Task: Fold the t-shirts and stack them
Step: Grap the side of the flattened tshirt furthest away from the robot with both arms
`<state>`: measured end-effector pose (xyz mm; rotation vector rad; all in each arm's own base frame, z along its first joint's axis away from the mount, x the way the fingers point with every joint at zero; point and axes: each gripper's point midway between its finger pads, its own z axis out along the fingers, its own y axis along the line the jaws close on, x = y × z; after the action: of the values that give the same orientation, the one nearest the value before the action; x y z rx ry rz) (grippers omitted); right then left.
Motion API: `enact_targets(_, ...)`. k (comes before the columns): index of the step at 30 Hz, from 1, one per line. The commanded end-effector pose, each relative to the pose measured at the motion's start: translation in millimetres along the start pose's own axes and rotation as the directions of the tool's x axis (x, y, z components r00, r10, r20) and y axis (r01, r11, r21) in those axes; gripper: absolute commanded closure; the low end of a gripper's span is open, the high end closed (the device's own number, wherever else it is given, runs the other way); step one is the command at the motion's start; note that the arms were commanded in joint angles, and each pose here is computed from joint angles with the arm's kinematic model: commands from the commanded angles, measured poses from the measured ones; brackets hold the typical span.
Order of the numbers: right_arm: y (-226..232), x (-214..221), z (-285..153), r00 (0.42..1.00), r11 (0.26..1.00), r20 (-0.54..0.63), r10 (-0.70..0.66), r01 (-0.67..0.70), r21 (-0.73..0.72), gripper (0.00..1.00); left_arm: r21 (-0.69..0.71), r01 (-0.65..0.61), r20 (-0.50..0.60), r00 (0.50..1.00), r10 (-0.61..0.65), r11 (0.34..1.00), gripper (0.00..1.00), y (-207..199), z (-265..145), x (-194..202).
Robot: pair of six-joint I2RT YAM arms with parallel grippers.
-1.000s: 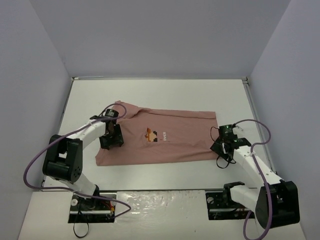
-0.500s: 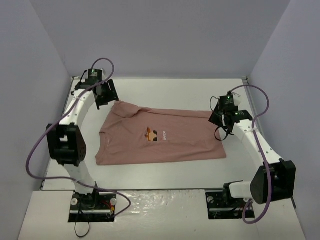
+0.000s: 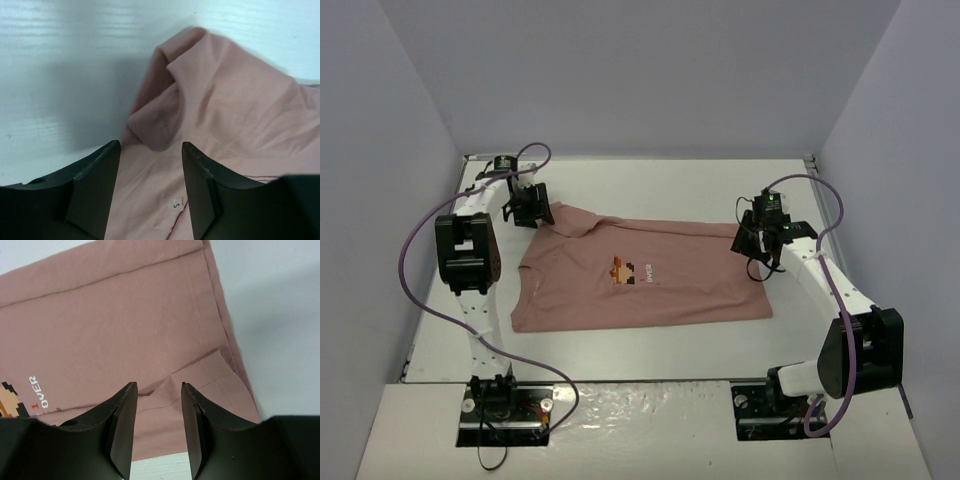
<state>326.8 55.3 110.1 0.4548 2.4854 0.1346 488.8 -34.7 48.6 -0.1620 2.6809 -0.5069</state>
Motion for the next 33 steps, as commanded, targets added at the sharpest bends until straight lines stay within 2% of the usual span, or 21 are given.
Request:
enact_targets(1,5,-2,-8,1.0,0.999,0.026,-0.003,0.005,-0.054,0.62,0.14,-0.077,0.161,0.985,0.054,0.987,0.52,-16,-23,-42)
enact_targets(7,1,10,-5,1.0,0.999,0.001,0.002,-0.002,-0.048,0.62,0.18,-0.086,0.191,0.98,0.051,0.98,0.53,-20,-17,-48)
enact_targets(14,0,12,-6,1.0,0.999,0.005,0.009,-0.009,-0.046,0.62,0.209,-0.061,0.163,0.986,0.027,0.976,0.58,-18,-1,-44)
enact_targets(22,-4,15,-6,1.0,0.999,0.004,0.018,-0.018,-0.038,0.62,0.22,-0.06,0.172,0.985,0.022,0.974,0.78,-21,-4,-48)
enact_targets(25,-3,16,-7,1.0,0.999,0.005,0.018,-0.018,-0.04,0.62,0.221,-0.079,0.201,0.979,0.034,0.972,0.94,-27,-17,-54)
enact_targets(27,-4,15,-8,1.0,0.999,0.009,0.019,-0.019,-0.037,0.62,0.218,-0.093,0.23,0.972,0.042,0.971,0.98,-32,-30,-61)
enact_targets(33,1,1,-8,0.999,0.999,0.03,0.01,-0.009,-0.034,0.62,0.226,-0.073,0.271,0.962,0.009,0.971,1.0,-46,-55,-70)
